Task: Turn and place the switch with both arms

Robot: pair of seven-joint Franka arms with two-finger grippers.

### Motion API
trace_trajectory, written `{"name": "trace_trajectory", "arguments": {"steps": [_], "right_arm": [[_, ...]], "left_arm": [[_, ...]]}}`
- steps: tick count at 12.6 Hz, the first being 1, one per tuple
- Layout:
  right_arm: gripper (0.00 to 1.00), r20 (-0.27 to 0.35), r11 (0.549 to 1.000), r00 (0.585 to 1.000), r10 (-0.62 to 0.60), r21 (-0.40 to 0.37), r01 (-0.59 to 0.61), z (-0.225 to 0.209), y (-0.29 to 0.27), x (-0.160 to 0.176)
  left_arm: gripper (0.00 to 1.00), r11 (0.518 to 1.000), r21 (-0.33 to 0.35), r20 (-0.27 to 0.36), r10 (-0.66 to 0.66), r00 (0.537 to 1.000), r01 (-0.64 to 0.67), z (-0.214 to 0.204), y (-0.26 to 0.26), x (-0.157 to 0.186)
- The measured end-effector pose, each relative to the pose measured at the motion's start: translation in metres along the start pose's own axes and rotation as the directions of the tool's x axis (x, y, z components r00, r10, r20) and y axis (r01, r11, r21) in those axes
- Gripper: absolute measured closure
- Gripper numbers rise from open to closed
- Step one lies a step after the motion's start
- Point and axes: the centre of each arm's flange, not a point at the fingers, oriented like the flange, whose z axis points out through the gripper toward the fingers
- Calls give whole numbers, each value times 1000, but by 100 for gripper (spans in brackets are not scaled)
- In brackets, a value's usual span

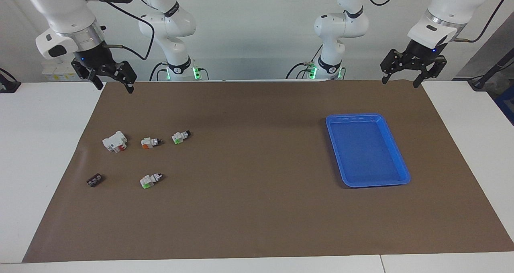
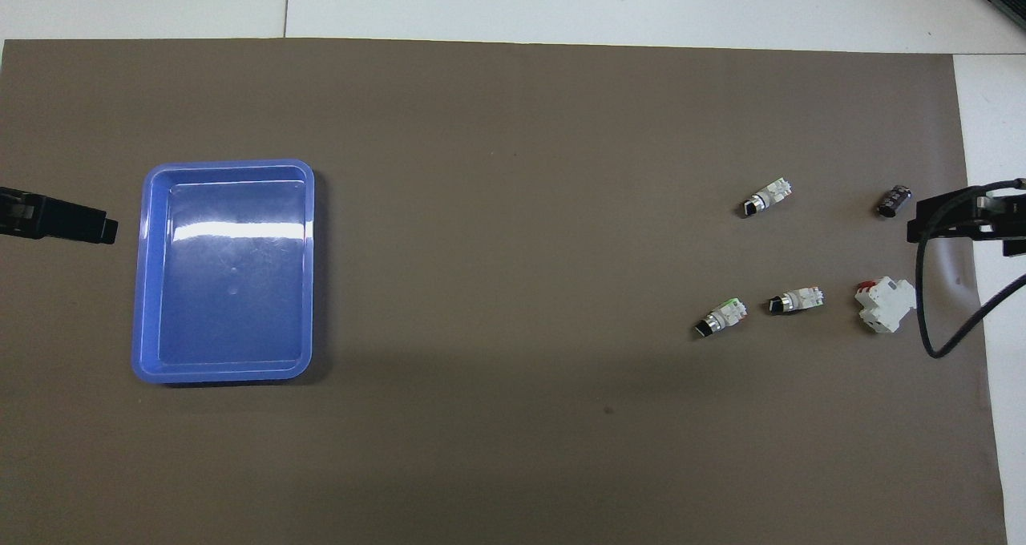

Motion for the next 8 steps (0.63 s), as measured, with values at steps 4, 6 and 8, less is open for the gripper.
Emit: {"name": "trace_trajectory", "arguments": {"steps": [4, 6, 8], "right_arm": [[0, -19, 946, 946, 323, 12, -323, 27, -9, 3], [0, -30, 918, 918, 396, 25, -395, 65, -24, 3], [0, -12, 880, 880, 475, 18, -475, 112, -42, -6]], "left_arm": [[0, 1000, 0, 0, 0, 1000, 0, 0, 0, 0], [0, 1000, 0, 0, 0, 1000, 0, 0, 0, 0], [0, 1000, 0, 0, 0, 1000, 0, 0, 0, 0]]}}
